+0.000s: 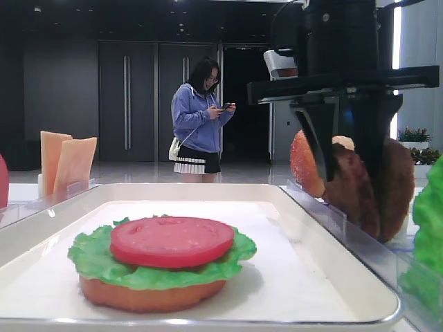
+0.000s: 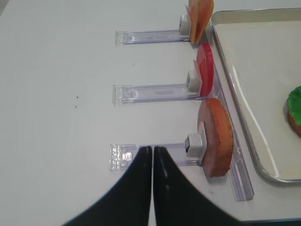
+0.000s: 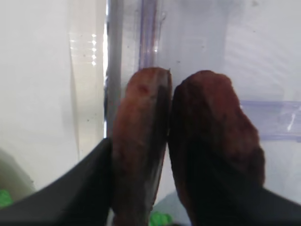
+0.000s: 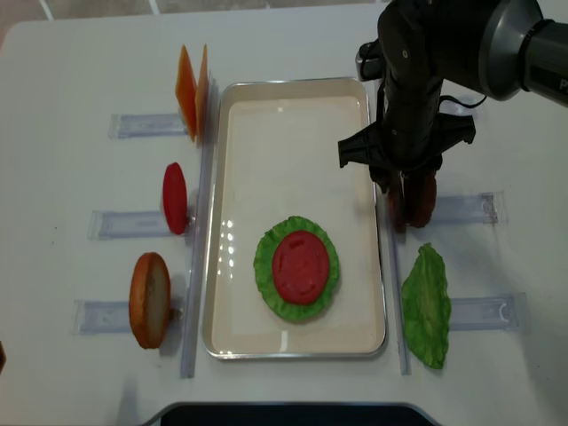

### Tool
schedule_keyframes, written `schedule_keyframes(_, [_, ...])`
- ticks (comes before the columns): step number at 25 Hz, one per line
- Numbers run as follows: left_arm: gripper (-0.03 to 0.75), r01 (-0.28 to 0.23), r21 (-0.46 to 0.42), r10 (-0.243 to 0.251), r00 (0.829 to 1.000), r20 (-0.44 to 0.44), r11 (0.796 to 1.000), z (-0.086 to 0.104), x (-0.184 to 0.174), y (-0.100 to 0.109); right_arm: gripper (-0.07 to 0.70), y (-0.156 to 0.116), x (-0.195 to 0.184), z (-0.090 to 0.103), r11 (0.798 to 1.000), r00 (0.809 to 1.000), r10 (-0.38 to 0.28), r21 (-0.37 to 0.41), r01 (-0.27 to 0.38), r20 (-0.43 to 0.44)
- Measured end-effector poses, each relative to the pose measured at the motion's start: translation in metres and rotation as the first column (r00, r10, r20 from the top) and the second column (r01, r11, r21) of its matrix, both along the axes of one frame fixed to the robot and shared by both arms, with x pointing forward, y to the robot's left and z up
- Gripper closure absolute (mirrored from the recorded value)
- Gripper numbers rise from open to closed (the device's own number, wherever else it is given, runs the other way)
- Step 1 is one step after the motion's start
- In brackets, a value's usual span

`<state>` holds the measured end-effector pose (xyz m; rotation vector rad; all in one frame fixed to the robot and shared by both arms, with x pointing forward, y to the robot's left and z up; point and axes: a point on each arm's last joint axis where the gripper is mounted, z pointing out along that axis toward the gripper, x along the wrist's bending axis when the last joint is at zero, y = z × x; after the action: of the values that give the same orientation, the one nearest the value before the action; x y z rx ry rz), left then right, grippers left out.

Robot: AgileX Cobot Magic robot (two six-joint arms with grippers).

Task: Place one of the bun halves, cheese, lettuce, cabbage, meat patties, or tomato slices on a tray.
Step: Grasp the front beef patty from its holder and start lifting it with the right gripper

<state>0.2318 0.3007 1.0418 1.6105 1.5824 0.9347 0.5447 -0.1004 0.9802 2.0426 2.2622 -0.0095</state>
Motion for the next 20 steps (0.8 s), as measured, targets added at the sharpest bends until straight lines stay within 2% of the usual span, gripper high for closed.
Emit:
schedule_keyframes(4, [0.722, 0.000, 0.000, 0.000, 1.000, 0.000, 1.000, 0.000, 0.000, 0.000, 0.480, -0.003, 0.001, 0.000, 0.999, 1.000, 0.012, -0.031, -0.011, 0.013])
schedule_keyframes(5, [0.722, 0.000, 0.000, 0.000, 1.000, 0.000, 1.000, 0.000, 0.000, 0.000, 0.491, -0.003, 0.001, 0.000, 0.999, 1.000, 0.011, -0.032, -0.011, 0.012])
schedule_keyframes(14, [0.722, 0.000, 0.000, 0.000, 1.000, 0.000, 1.000, 0.000, 0.000, 0.000, 0.491, -0.003, 0.001, 0.001, 0.999, 1.000, 0.012, -0.036, -0.012, 0.003])
schedule_keyframes(20, [0.722, 0.000, 0.000, 0.000, 1.000, 0.000, 1.000, 0.000, 0.000, 0.000, 0.491, 0.003, 0.006, 0.021, 1.000, 1.000, 0.020, -0.010, -0.020, 0.006])
